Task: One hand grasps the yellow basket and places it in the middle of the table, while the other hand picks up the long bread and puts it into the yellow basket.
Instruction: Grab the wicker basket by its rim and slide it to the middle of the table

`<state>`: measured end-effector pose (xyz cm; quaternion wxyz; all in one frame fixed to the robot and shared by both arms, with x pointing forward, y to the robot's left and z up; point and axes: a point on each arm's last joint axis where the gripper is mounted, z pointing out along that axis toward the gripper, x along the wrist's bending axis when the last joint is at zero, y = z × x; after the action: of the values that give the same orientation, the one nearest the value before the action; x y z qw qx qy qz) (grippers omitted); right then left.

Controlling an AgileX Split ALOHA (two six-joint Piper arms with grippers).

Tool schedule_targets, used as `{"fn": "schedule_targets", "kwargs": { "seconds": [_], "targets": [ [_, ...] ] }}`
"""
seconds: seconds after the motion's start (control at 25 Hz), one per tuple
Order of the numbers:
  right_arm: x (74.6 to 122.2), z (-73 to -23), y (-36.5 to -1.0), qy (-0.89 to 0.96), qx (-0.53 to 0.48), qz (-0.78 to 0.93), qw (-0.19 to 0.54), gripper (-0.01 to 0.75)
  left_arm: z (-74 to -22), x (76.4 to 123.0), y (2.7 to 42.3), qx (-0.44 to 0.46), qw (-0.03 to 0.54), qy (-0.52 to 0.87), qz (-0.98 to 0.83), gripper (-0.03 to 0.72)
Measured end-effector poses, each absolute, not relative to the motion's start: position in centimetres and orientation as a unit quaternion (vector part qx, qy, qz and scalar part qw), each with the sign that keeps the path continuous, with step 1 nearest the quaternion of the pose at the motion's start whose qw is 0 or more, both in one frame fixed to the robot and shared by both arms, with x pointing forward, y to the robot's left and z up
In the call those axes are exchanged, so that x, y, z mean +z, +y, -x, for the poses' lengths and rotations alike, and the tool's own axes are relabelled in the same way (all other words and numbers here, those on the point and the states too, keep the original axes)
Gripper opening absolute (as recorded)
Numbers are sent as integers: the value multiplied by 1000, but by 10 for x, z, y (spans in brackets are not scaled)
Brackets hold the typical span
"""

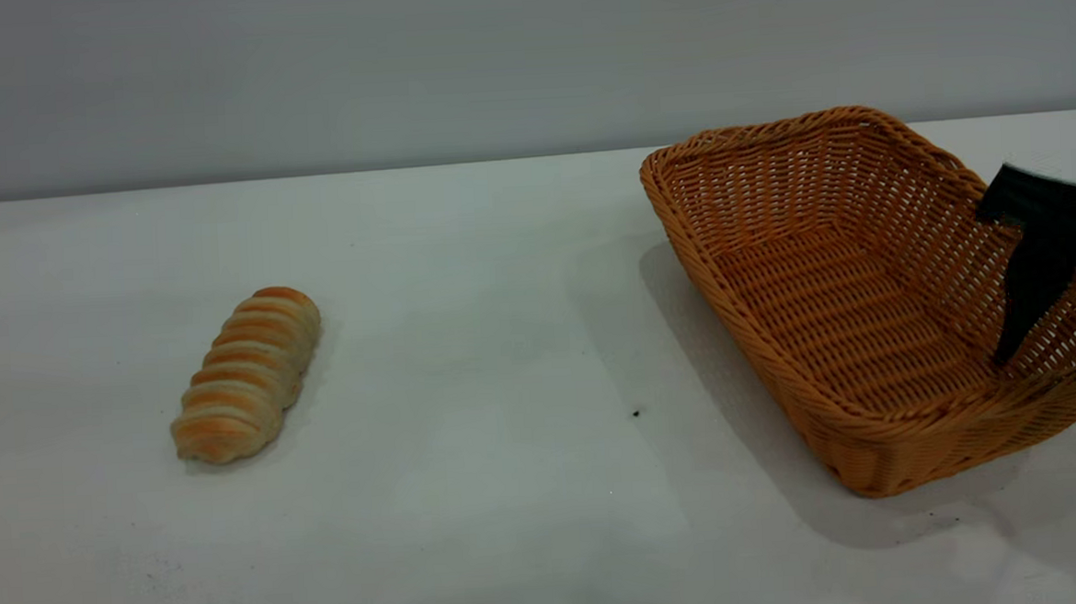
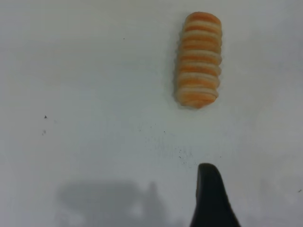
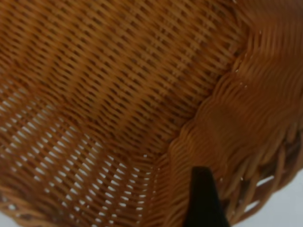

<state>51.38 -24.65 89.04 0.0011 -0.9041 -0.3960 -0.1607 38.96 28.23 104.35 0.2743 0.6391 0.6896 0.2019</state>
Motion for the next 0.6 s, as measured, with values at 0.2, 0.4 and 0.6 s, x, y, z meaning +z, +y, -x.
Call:
{"fn": "schedule_targets", "kwargs": {
  "seconds": [0.2, 0.4, 0.6],
  "targets": [
    [875, -518, -246, -392, -158, 906, 3, 519, -390, 1043, 282, 202, 274, 690, -639, 521],
    [859, -522, -246, -387, -155, 909, 2, 471, -390, 1043, 282, 202, 275, 690, -639, 521],
    [850, -527, -245, -369, -163, 915, 0, 269, -390, 1043, 282, 202, 275, 690, -639, 521]
  ]
}}
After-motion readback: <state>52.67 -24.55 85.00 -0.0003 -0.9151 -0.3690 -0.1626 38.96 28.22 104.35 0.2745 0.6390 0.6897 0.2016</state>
